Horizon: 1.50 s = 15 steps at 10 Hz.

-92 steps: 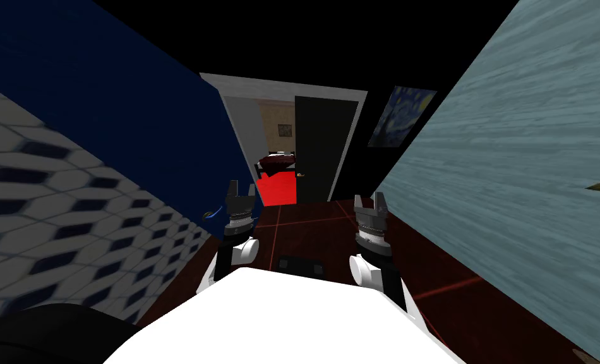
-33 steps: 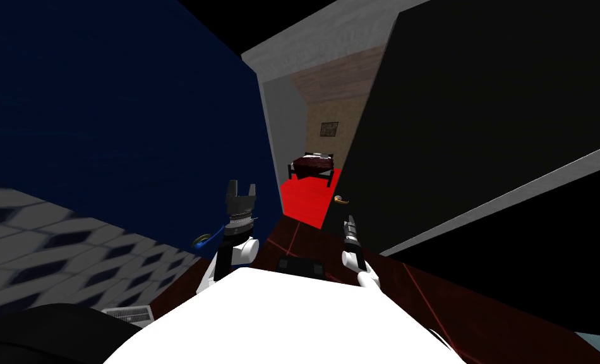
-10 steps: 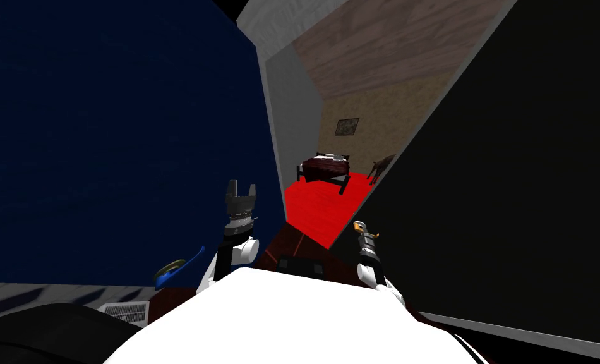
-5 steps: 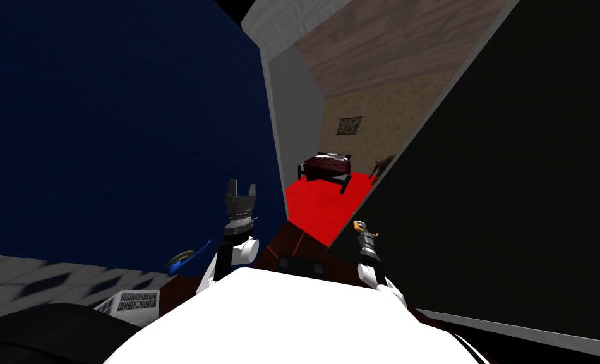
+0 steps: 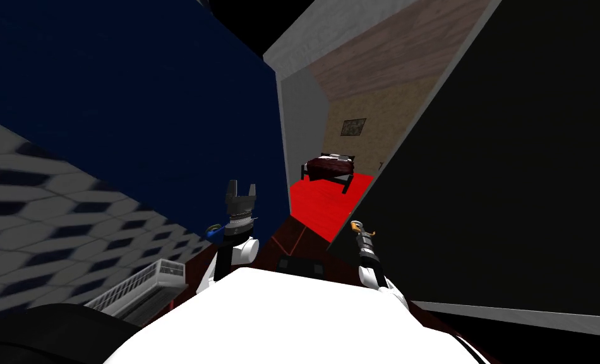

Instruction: Pull the door open

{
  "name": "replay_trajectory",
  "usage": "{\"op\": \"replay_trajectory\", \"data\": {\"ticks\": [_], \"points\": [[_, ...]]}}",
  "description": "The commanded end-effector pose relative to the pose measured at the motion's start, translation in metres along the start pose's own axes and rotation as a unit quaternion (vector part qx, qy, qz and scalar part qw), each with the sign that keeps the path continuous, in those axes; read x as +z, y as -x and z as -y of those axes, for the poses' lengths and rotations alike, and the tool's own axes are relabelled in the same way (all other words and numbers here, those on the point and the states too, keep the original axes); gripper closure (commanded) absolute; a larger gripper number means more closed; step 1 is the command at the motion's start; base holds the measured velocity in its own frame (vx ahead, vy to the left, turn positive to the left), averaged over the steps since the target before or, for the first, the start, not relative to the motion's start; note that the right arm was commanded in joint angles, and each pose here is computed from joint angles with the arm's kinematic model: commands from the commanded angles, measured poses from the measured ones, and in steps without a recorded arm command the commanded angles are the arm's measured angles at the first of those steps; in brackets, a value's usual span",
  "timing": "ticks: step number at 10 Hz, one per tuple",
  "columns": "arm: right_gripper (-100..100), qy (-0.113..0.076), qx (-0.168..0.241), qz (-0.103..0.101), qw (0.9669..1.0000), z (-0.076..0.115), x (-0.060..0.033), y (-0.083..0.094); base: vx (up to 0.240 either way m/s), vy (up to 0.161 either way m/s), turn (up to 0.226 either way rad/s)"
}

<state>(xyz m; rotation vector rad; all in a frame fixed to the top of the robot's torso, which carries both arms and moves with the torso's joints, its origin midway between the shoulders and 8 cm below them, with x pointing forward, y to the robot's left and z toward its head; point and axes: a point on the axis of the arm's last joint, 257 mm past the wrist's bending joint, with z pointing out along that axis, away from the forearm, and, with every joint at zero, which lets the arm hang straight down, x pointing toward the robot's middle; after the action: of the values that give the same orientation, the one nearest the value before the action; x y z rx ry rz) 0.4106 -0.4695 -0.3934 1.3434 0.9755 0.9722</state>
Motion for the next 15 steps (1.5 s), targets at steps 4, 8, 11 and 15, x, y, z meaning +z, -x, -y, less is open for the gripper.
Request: {"op": "replay_trajectory", "data": {"ticks": [4,8,11,15], "points": [[100,0.001,0.001,-0.021,0.9998,-0.001,0.0003,-0.009,-0.189,-0.015,0.063],[100,0.001,0.0,-0.052,0.9986,-0.001,-0.008,-0.015,-0.198,-0.032,0.1],[100,0.002,0.0,-0.076,0.9971,-0.002,-0.0141,-0.019,-0.202,-0.01,0.079],[100,0.0,0.001,-0.098,0.9952,0.001,-0.0254,-0.022,-0.177,-0.039,0.082]]}}
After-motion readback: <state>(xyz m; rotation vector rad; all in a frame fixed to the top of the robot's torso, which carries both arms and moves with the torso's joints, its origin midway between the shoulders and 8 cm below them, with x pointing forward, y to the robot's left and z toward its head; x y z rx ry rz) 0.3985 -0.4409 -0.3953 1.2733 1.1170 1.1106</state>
